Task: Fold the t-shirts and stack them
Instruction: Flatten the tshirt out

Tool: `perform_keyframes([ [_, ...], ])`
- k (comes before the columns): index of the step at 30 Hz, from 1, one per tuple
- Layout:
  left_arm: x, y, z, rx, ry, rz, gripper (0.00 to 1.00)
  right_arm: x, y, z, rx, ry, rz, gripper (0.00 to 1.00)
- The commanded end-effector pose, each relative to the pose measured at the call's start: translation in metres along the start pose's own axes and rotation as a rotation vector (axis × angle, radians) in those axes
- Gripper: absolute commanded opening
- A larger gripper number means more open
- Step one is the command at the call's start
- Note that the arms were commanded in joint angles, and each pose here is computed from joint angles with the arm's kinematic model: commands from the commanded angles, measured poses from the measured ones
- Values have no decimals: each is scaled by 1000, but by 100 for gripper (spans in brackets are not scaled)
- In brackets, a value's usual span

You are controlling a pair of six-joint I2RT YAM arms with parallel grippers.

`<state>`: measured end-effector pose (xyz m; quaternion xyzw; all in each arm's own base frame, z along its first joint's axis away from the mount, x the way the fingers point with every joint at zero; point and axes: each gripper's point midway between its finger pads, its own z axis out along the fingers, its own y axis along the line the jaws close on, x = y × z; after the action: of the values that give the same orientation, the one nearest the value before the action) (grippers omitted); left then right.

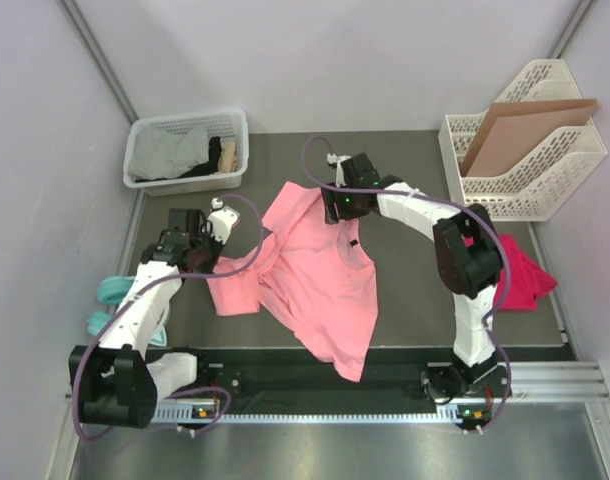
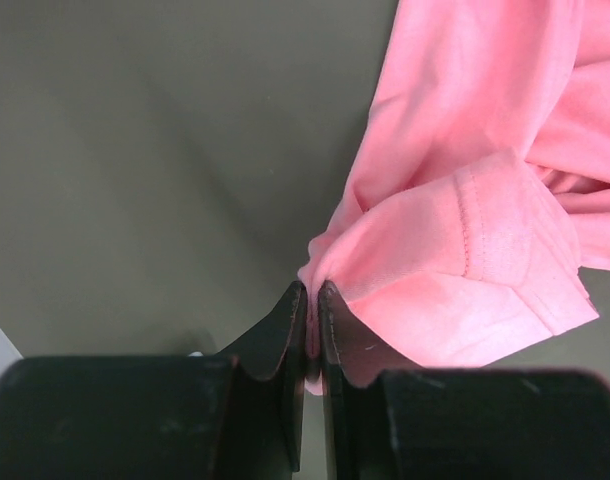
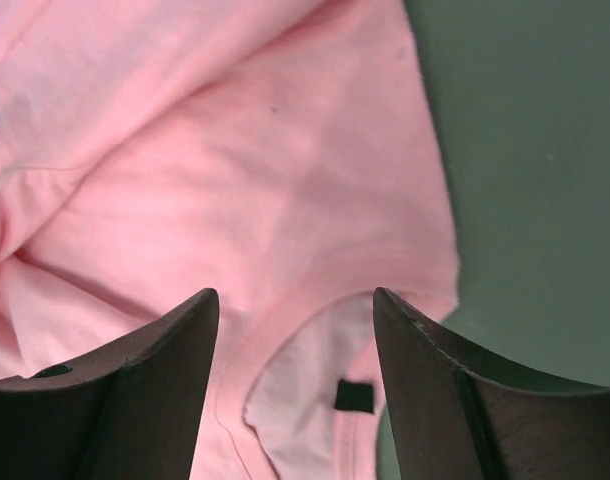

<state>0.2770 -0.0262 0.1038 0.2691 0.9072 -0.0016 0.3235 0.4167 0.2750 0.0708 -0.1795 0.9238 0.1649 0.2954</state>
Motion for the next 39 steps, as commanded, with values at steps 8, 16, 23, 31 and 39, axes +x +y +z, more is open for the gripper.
perform_keyframes([
  [8, -19, 16, -3, -62, -78, 9, 13, -13, 16, 34, -63, 21, 11, 63],
  [16, -55, 32, -5, -82, -153, 54, 17, 25, -16, 43, 8, 122, 94, 62],
  [23, -78, 30, -1, 1, -154, 72, 17, 47, -63, 21, 126, 160, 202, 61],
  [31, -112, -13, -9, 261, -217, 31, 20, 91, -112, -19, 273, 223, 331, 59],
  [39, -105, -92, -17, 502, -158, 108, 23, 126, -128, -71, 396, 246, 356, 57],
])
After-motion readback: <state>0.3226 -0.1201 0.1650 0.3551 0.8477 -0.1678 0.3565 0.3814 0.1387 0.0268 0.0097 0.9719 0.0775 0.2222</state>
